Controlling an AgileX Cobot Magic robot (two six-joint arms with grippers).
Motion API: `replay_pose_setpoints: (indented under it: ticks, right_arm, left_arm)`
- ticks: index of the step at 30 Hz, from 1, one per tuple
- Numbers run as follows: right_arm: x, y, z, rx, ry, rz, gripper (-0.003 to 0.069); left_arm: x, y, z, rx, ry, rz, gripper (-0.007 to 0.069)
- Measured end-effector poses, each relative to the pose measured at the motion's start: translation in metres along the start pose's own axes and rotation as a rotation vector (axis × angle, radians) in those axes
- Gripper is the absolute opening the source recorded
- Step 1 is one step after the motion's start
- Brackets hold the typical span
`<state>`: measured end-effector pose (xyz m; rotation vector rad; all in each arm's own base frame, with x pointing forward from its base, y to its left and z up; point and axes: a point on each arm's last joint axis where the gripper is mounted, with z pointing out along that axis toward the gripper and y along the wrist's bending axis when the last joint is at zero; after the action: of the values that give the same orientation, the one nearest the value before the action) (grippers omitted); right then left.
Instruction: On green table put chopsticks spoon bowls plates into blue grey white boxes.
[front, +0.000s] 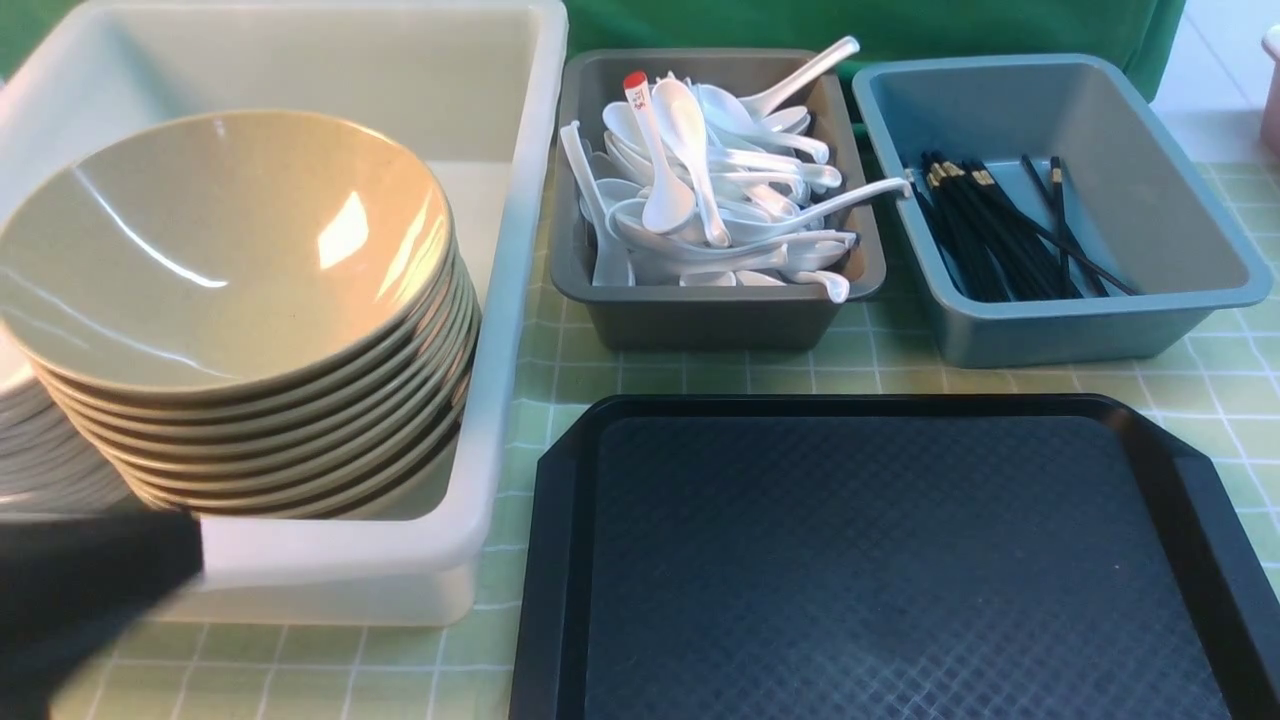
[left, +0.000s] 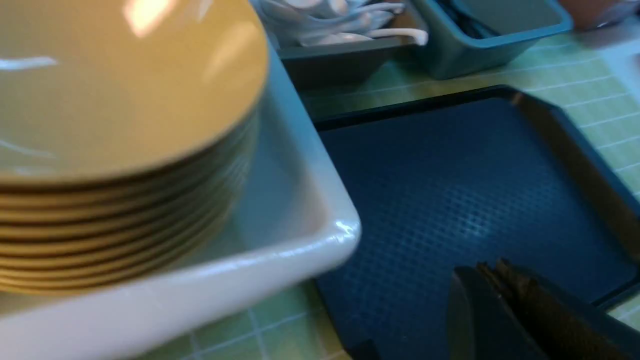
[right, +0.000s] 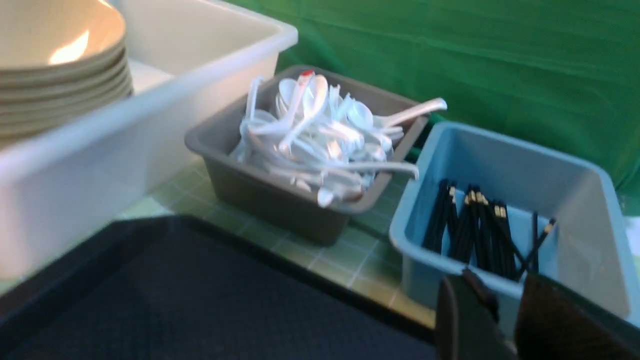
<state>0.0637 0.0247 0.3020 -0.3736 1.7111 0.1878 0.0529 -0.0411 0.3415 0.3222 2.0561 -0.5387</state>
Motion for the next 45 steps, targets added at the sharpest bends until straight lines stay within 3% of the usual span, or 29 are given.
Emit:
replay_pose_setpoints:
  ticks: [5, 10, 24, 29, 32, 38, 45]
  right_arm:
    - [0.058, 0.004, -0.001, 0.019, -0.022, -0.037, 0.0183]
    - [0.076, 0.006, -0.002, 0.023, -0.035, -0.045, 0.0183]
    - [0.100, 0.008, 0.005, 0.015, 0.033, -0.040, 0.0195]
    - [0.101, 0.008, 0.005, 0.011, 0.046, -0.039, 0.0199]
    - [0.103, 0.009, 0.005, 0.004, 0.066, -0.040, 0.0202]
    - [0.103, 0.009, 0.005, 0.004, 0.067, -0.040, 0.0204]
    - [0.103, 0.009, 0.005, 0.004, 0.066, -0.040, 0.0215]
  left_arm:
    - [0.029, 0.011, 0.007, -0.012, -0.253, -0.045, -0.0002]
    - [0.035, 0.019, 0.013, -0.019, -0.412, -0.106, -0.0002]
    - [0.078, 0.037, 0.047, -0.076, -0.289, -0.131, -0.0002]
    - [0.098, 0.047, 0.056, -0.162, -0.212, 0.074, -0.0002]
    - [0.105, 0.055, 0.049, -0.287, -0.283, 0.245, -0.0002]
    - [0.122, 0.068, 0.047, -0.464, -0.400, 0.196, -0.0002]
    - [0.142, 0.076, 0.056, -0.504, -0.273, 0.120, -0.0002]
